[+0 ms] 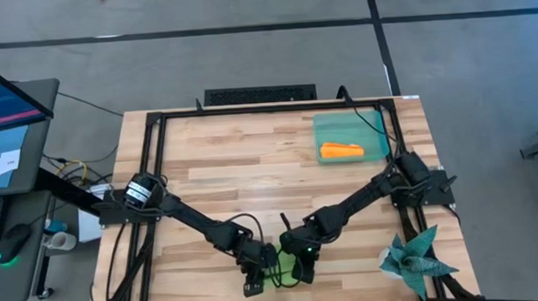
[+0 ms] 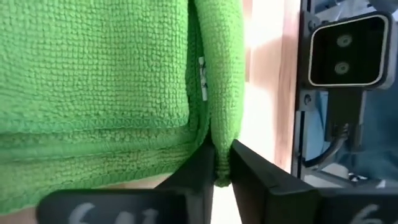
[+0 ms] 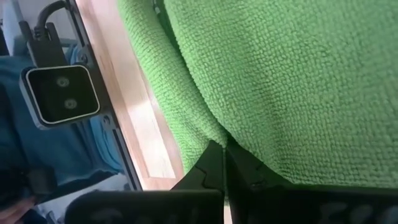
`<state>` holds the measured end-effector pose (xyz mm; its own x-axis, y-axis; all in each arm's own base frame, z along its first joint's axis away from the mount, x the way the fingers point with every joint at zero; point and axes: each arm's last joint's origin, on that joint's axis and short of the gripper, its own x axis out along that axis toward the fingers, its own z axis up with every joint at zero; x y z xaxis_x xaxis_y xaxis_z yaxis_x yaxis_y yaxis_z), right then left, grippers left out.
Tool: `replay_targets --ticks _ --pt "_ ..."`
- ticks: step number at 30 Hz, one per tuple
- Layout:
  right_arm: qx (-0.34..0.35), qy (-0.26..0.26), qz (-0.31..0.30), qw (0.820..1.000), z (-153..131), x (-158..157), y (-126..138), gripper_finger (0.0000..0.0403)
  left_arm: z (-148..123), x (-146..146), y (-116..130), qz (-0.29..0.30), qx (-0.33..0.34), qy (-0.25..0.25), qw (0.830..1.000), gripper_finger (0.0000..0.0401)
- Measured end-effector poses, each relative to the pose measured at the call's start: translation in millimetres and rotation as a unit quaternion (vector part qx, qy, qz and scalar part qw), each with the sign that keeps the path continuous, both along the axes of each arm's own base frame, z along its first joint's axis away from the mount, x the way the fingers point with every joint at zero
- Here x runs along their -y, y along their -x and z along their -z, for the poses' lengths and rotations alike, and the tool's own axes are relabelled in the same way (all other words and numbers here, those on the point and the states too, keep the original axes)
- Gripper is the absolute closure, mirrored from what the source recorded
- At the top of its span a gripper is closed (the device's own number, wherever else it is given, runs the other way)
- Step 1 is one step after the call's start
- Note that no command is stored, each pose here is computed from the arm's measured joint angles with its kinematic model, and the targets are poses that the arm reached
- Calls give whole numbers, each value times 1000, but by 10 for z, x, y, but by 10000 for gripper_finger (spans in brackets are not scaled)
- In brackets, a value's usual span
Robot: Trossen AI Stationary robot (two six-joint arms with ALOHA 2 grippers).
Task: Roll microfiber towels into tight, uniform cylinder then place into a basket
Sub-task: Roll the green towel
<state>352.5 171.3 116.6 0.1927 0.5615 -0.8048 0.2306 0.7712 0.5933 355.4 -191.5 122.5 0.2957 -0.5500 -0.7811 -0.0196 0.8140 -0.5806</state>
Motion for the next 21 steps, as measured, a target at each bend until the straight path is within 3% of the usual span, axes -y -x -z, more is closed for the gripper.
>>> replay_targets --ticks 10,16,21 --pt "17 4 -6 1000 -3 -1 -15 388 -8 -6 8 7 4 -12 1000 262" --pt "24 19 4 1000 -1 15 -26 392 -57 27 48 27 26 -36 999 256" --pt "32 31 11 999 2 18 -35 389 -305 73 204 20 52 -100 993 268"
